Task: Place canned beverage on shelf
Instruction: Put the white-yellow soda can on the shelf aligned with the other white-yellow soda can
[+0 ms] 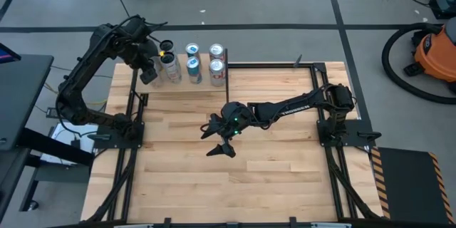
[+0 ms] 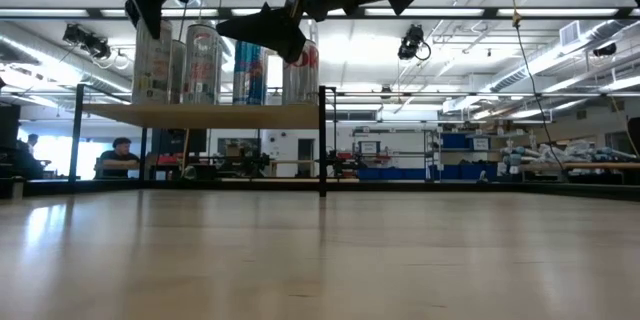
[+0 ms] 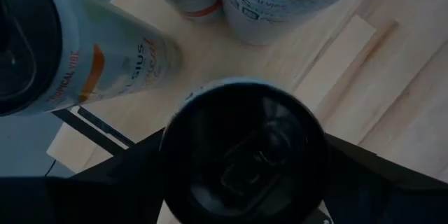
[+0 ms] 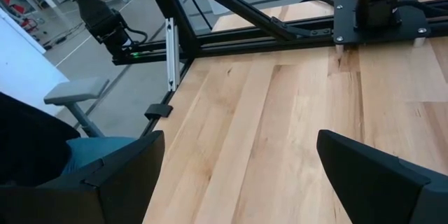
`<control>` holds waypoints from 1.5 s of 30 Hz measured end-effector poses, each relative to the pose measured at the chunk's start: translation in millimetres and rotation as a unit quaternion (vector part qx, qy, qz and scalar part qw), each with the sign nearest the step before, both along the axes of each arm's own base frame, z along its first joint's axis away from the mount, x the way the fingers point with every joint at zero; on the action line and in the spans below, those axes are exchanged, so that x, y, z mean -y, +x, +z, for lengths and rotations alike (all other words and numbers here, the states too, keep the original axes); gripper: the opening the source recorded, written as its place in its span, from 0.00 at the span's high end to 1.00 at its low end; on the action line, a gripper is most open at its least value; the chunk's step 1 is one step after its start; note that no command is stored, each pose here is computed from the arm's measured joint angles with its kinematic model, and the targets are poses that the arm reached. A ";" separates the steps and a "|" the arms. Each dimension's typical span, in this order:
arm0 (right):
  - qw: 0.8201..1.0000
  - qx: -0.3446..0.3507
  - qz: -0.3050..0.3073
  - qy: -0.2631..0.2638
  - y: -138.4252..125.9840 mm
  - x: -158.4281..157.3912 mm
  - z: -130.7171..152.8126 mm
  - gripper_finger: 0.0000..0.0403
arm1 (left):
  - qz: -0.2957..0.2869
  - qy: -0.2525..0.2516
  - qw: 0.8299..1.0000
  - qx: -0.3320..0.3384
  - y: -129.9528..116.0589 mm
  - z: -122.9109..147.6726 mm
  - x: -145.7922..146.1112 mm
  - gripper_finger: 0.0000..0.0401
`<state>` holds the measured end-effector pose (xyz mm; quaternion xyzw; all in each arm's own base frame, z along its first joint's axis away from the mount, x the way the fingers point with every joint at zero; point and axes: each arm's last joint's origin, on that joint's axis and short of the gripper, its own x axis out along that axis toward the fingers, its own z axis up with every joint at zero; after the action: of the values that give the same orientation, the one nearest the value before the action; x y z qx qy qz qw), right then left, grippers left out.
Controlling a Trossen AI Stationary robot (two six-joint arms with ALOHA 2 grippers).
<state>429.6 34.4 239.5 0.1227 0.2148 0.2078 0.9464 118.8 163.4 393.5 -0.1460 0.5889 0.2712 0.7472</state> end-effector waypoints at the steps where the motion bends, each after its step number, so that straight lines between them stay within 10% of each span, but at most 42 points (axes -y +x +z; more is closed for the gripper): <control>1: 1.000 0.000 0.000 0.000 0.0 0.0 0.0 0.05 | -0.001 0.003 1.000 -0.004 -0.2 0.0 -0.1 0.21; 12: 1.000 0.000 0.002 0.000 0.0 -1.3 -0.4 0.05 | 0.009 0.038 0.998 -0.042 -4.7 3.2 1.1 0.21; 28: 1.000 -0.006 -0.003 0.011 0.0 -1.3 -0.5 0.05 | 0.086 0.131 0.985 0.070 -16.2 67.6 17.0 0.21; 45: 1.000 -0.007 -0.002 0.011 -0.1 -2.0 -0.5 0.05 | 0.299 0.037 0.934 0.190 -14.0 68.3 19.4 0.21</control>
<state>429.6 36.3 239.0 0.1349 0.2185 0.2069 0.9441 104.8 143.9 461.8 -0.3363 0.3546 0.4713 0.7342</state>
